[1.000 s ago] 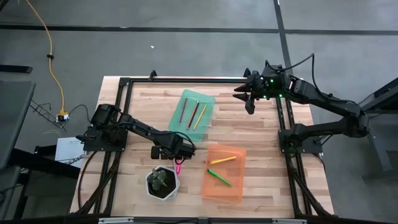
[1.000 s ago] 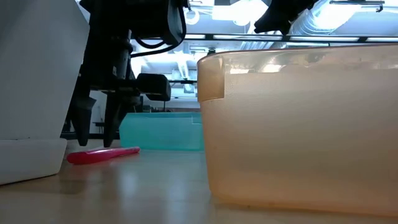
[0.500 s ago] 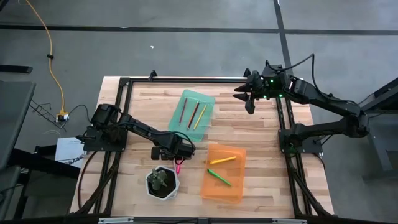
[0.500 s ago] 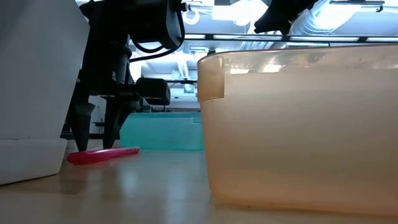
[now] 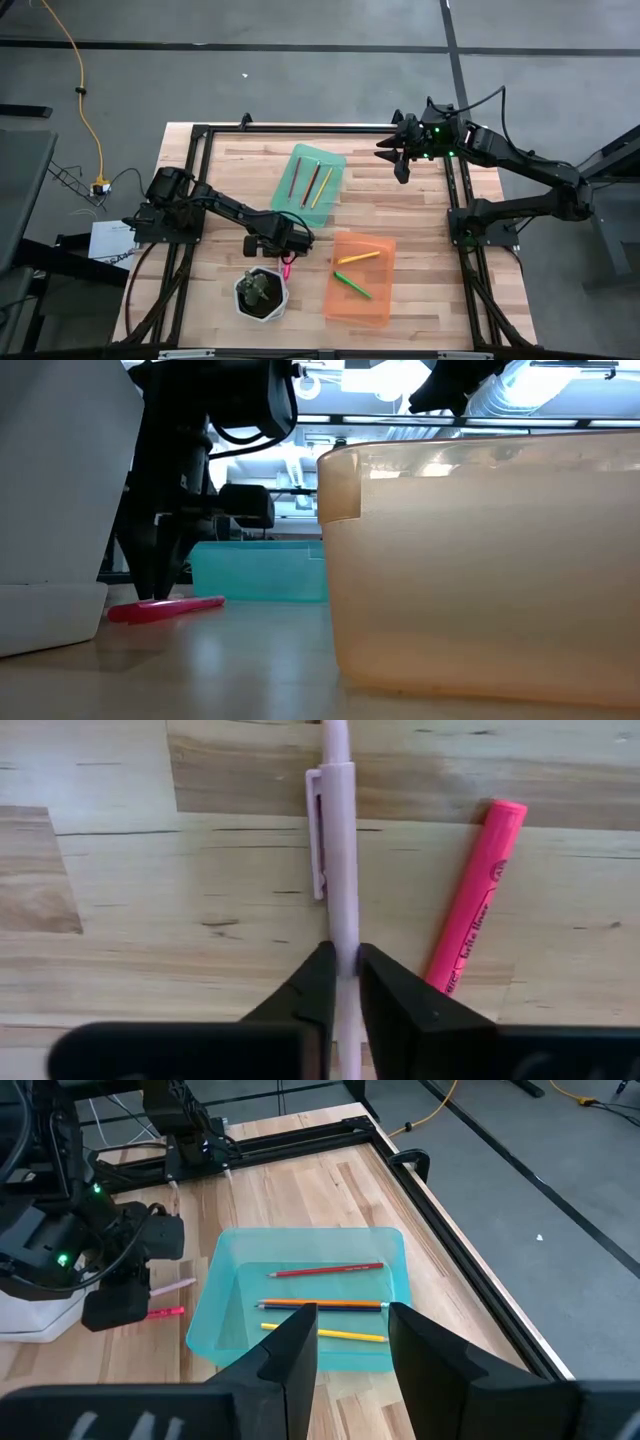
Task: Sort pens & pencils
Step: Put the light pink pen into the orange bin
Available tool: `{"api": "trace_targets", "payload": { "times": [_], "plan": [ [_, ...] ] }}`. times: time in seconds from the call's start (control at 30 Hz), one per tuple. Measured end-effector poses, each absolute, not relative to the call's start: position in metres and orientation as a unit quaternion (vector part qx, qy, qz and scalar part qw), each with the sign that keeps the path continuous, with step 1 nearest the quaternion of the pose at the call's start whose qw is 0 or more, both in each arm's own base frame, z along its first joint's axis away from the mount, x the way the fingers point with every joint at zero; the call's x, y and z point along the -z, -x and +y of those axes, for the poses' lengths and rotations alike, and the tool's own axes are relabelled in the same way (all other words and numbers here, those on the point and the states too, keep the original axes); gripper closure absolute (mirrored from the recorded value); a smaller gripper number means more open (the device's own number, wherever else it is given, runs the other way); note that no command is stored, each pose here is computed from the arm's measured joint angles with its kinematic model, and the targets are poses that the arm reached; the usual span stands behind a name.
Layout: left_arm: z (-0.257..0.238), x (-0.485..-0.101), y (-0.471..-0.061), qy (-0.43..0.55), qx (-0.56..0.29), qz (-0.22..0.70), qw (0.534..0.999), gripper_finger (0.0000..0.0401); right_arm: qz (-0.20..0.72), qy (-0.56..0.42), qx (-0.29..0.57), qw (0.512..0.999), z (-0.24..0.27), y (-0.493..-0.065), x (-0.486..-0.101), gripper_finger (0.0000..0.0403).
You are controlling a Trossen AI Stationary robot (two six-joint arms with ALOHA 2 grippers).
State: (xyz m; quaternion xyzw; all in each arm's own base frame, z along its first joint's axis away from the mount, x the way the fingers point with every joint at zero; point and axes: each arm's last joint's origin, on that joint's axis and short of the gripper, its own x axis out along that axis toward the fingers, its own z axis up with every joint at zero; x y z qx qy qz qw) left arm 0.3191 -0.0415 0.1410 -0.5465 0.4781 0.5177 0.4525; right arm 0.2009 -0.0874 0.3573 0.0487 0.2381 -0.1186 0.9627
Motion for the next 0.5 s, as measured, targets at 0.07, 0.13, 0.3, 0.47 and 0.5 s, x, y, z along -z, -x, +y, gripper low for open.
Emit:
{"api": "trace_targets", "payload": {
  "times": [0.07, 0.13, 0.3, 0.47, 0.5],
  "plan": [
    [-0.0415, -0.1413, -0.3194, 0.547, -0.517, 0.478, 0.453, 0.0383, 0.238, -0.049, 0.119, 0.963, -0.0874, -0.2009, -0.3573, 0.0285],
    [-0.0416, -0.1416, -0.3198, 0.548, -0.515, 0.477, 0.454, 0.0392, 0.238, -0.05, 0.119, 0.963, -0.0874, -0.2009, -0.3572, 0.0285],
    [-0.0418, -0.1423, -0.3215, 0.553, -0.509, 0.474, 0.458, 0.039, 0.238, -0.054, 0.12, 0.962, -0.0874, -0.2009, -0.3572, 0.0285],
    [-0.0418, -0.1419, -0.3216, 0.553, -0.509, 0.474, 0.458, 0.0368, 0.238, -0.054, 0.12, 0.962, -0.0874, -0.2009, -0.3572, 0.0285],
    [-0.0418, -0.1417, -0.3217, 0.553, -0.509, 0.474, 0.459, 0.0365, 0.238, -0.054, 0.12, 0.962, -0.0874, -0.2009, -0.3572, 0.0285]
  ]
}}
